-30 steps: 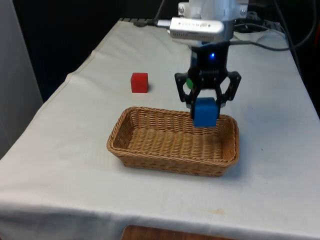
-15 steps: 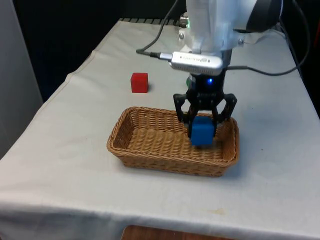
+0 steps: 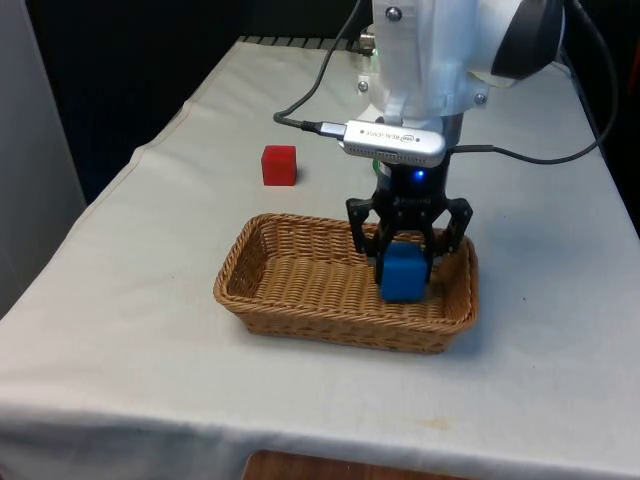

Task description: Place all non-red objects into the basket.

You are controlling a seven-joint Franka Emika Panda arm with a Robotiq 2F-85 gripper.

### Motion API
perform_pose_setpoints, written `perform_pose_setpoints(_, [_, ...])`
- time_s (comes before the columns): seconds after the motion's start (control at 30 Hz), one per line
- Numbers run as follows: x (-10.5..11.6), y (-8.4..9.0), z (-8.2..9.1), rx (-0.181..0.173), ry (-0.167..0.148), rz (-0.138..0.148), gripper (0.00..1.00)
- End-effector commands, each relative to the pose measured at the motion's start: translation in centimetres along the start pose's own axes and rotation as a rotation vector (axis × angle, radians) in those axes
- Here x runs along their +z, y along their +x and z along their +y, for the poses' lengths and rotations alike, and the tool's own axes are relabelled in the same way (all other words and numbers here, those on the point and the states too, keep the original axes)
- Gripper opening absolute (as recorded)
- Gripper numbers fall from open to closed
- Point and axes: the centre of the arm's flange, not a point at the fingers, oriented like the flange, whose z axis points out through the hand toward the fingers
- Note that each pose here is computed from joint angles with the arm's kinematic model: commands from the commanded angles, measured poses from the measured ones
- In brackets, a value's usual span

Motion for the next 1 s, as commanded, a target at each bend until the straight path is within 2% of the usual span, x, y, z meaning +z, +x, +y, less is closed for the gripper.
perform_pose_setpoints(0.0, [0.0,0.1,0.1,0.0,0.002,0.001,0.12])
perform_pose_setpoints(0.13, [0.0,0.0,0.1,0.0,-0.001,0.001,0.48])
perform_pose_setpoints(0.17, [0.0,0.1,0.1,0.0,0.001,0.001,0.48])
perform_pose_setpoints(0.2, [0.0,0.1,0.1,0.0,0.001,0.001,0.66])
perform_pose_setpoints(0.3, [0.0,0.1,0.1,0.0,0.001,0.001,0.95])
perform_pose_setpoints(0.33, [0.0,0.1,0.1,0.0,0.001,0.001,1.0])
perform_pose_setpoints(0.53, [0.0,0.0,0.2,0.001,0.001,0.001,1.0])
perform_pose_setpoints(0.7, [-1.6,-0.1,0.6,0.004,0.0,-0.003,1.0])
perform_pose_setpoints(0.73, [-1.1,0.1,0.6,0.004,0.0,-0.001,1.0])
perform_pose_setpoints(0.97, [-3.9,-0.5,1.3,0.011,0.003,-0.019,1.0])
